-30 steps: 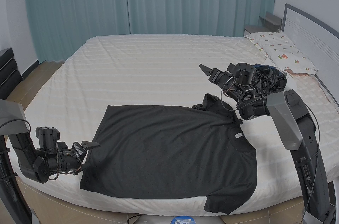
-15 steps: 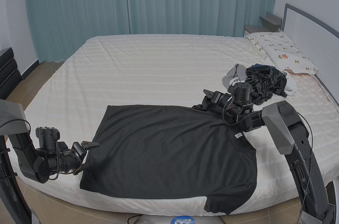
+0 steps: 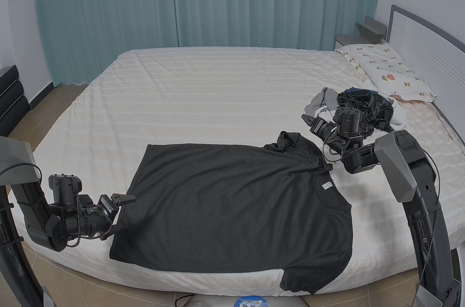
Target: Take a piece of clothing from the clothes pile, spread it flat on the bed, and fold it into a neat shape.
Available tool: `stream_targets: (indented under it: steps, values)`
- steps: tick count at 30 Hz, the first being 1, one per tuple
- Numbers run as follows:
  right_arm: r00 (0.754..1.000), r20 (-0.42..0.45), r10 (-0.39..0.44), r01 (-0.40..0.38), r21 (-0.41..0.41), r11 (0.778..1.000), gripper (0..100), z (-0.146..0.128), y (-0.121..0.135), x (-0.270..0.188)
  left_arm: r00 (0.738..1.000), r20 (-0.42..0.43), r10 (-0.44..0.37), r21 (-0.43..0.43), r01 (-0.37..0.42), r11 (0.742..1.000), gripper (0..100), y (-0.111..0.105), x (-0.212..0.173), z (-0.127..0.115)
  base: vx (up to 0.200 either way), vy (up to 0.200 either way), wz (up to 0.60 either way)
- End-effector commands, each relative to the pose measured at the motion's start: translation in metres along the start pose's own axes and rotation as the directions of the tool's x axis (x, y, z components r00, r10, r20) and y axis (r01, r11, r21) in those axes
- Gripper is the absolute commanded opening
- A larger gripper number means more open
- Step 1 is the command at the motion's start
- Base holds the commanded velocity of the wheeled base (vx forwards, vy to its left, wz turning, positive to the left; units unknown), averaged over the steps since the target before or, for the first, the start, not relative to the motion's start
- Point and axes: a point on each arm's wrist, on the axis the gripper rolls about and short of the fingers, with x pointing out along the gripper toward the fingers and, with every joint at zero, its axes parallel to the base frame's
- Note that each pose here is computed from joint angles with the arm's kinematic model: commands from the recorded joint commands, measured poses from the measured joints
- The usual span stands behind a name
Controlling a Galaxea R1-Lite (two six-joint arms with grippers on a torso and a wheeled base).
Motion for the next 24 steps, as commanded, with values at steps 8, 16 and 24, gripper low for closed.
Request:
stream_targets:
  steps: [8, 16, 24]
  values:
    - [0.988, -0.152, -0.008, 0.011, 0.024, 1.0, 100, 0.015, 0.004, -0.089, 0.997, 0.052, -0.057, -0.041, 0.059, 0.997, 100, -0.011, -0.02, 0.008, 0.0, 0.0, 0.0]
    - [0.967, -0.252, -0.047, 0.059, 0.039, 0.998, 100, 0.007, 0.008, -0.145, 0.995, 0.057, -0.077, -0.09, 0.082, 0.993, 100, 0.006, -0.045, 0.012, 0.0, 0.0, 0.0]
    - [0.926, -0.36, -0.114, 0.137, 0.039, 0.99, 100, -0.01, 0.002, -0.202, 0.998, 0.032, -0.054, -0.027, 0.055, 0.998, 100, 0.014, -0.046, 0.005, 0.0, 0.0, 0.0]
